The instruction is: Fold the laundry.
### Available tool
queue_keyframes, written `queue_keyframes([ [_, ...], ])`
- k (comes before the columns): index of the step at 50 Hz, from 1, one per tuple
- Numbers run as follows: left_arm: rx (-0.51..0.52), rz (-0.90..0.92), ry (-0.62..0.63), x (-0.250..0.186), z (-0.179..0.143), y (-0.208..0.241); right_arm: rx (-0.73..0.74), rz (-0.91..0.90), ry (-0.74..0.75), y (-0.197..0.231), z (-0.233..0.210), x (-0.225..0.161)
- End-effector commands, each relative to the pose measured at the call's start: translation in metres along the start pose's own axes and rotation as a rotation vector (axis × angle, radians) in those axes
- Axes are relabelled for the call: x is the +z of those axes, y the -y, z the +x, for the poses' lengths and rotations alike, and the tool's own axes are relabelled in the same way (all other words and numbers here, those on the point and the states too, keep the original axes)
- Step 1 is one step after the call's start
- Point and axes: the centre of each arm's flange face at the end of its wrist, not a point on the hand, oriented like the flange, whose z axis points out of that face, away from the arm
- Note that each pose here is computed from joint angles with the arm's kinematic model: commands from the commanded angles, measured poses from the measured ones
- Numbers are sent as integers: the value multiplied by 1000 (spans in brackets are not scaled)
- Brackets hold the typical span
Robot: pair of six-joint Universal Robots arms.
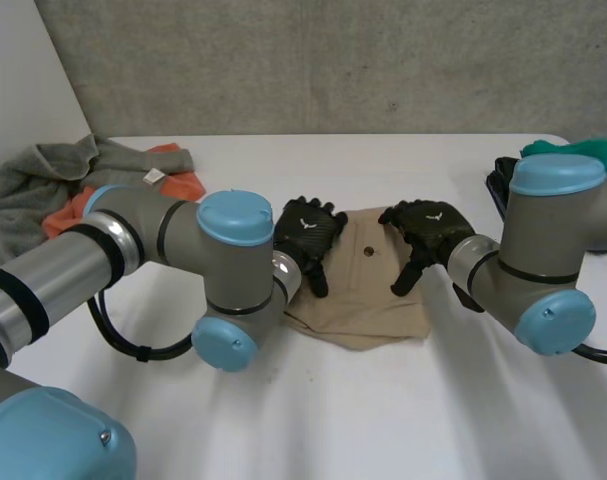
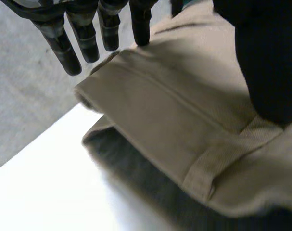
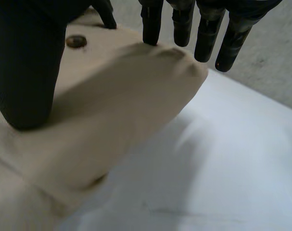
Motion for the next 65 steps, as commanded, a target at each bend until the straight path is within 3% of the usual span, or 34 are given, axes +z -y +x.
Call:
queue_keyframes([
  [1,147,-62,112,5,-10,-10,-51,-26,-5,-15,2,16],
  [16,180,-66,32,5,1,-17,-123,-31,1,-23,2,32],
  [24,152,60,79,-9,-22,41,-142,122,-43,44,11,-1],
  [32,42,173,55,-42,-53,92,-156,187,-97,76,17,-40],
  [39,-69,236,-89,-88,-57,117,-146,155,-130,57,11,-66],
  [46,-135,263,-272,-128,-58,119,-173,177,-82,9,-21,-77],
  [51,-136,265,-286,-138,-57,119,-209,188,15,-27,-65,-75],
  [56,-134,271,-281,-139,-56,116,-238,168,52,-52,-80,-60],
  [65,-130,281,-279,-140,-56,117,-328,262,-1,-46,-76,-33],
])
